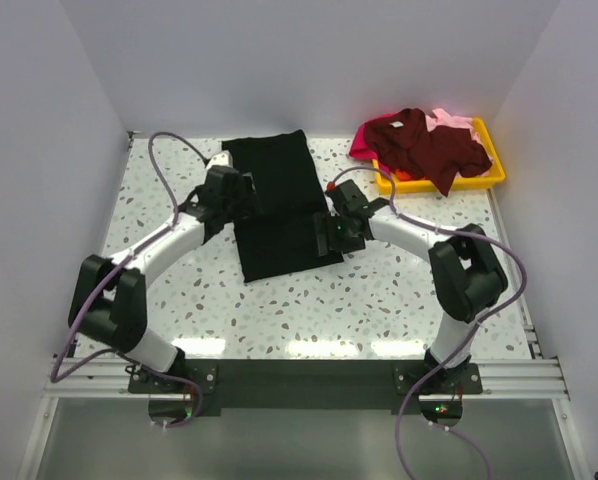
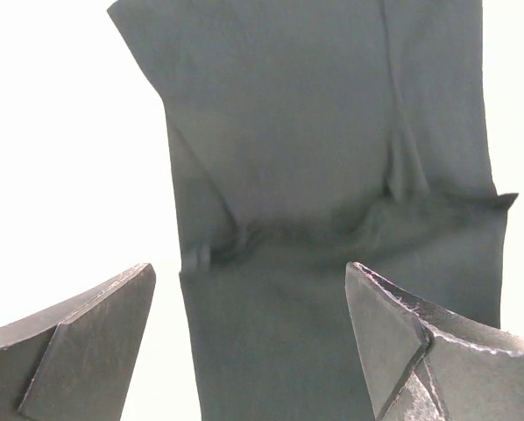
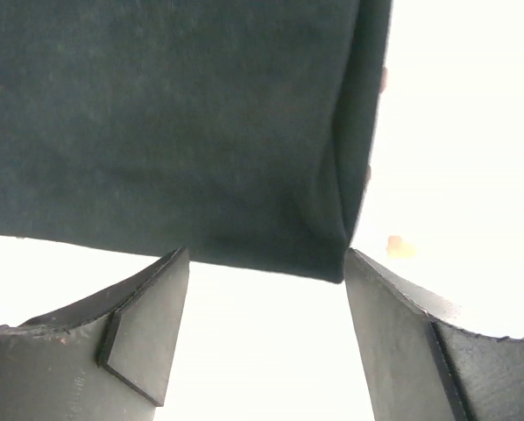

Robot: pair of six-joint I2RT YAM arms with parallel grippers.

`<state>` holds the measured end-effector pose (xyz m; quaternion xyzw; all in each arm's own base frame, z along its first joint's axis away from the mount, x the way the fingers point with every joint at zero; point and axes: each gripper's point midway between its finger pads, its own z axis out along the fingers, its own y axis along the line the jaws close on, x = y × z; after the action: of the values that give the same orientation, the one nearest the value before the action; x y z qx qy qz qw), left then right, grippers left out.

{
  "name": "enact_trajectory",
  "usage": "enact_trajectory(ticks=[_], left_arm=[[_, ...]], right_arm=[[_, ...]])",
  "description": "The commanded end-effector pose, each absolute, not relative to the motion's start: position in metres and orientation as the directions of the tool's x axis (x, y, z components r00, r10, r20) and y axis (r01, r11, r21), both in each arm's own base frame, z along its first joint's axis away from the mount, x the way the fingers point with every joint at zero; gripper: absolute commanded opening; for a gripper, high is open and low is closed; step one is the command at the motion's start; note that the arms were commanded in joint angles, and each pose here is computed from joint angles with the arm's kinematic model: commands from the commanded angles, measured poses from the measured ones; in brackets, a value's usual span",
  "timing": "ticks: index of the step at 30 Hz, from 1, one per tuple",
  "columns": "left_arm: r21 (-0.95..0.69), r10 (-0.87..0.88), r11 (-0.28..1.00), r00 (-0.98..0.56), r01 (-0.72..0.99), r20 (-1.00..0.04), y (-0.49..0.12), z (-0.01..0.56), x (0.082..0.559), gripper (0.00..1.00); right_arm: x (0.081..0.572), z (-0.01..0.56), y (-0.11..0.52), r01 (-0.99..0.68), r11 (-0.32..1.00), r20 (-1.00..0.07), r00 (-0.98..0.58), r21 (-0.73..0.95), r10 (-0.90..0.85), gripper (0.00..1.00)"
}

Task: Fold and stack the t-shirts
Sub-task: Fold the tshirt

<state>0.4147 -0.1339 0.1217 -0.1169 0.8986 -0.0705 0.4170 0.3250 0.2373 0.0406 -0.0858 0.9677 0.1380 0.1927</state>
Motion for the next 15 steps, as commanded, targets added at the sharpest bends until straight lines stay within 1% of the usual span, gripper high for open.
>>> enact_trajectory(ticks=[1, 2, 4, 5, 8, 15], left_arm=[[-0.272, -0.279, 0.956, -0.636, -0.111, -0.719, -0.14, 0.124, 0.377, 0.95], [-0.277, -0.287, 0.953, -0.664, -0.123, -0.69, -0.138, 0.108, 0.361, 0.95], [-0.3, -0.302, 0.946, -0.668, -0.122, -0.68, -0.139, 0.107, 0.345, 0.95], [-0.305, -0.31, 0.943, -0.693, -0.136, -0.651, -0.138, 0.091, 0.331, 0.95], [-0.328, -0.327, 0.934, -0.715, -0.143, -0.618, -0.139, 0.075, 0.309, 0.95], [-0.383, -0.355, 0.913, -0.74, -0.142, -0.571, -0.144, 0.059, 0.285, 0.95]], right_arm=[[0.323, 0.069, 0.222, -0.201, 0.959, -0.448, -0.889, 0.198, -0.094, 0.75], [0.322, 0.073, 0.22, -0.199, 0.96, -0.455, -0.886, 0.196, -0.091, 0.76], [0.322, 0.072, 0.215, -0.193, 0.965, -0.458, -0.884, 0.179, -0.092, 0.76], [0.321, 0.069, 0.214, -0.19, 0.967, -0.454, -0.886, 0.172, -0.093, 0.76], [0.322, 0.059, 0.211, -0.179, 0.971, -0.435, -0.895, 0.157, -0.095, 0.76], [0.327, 0.041, 0.21, -0.15, 0.976, -0.41, -0.909, 0.155, -0.074, 0.73]])
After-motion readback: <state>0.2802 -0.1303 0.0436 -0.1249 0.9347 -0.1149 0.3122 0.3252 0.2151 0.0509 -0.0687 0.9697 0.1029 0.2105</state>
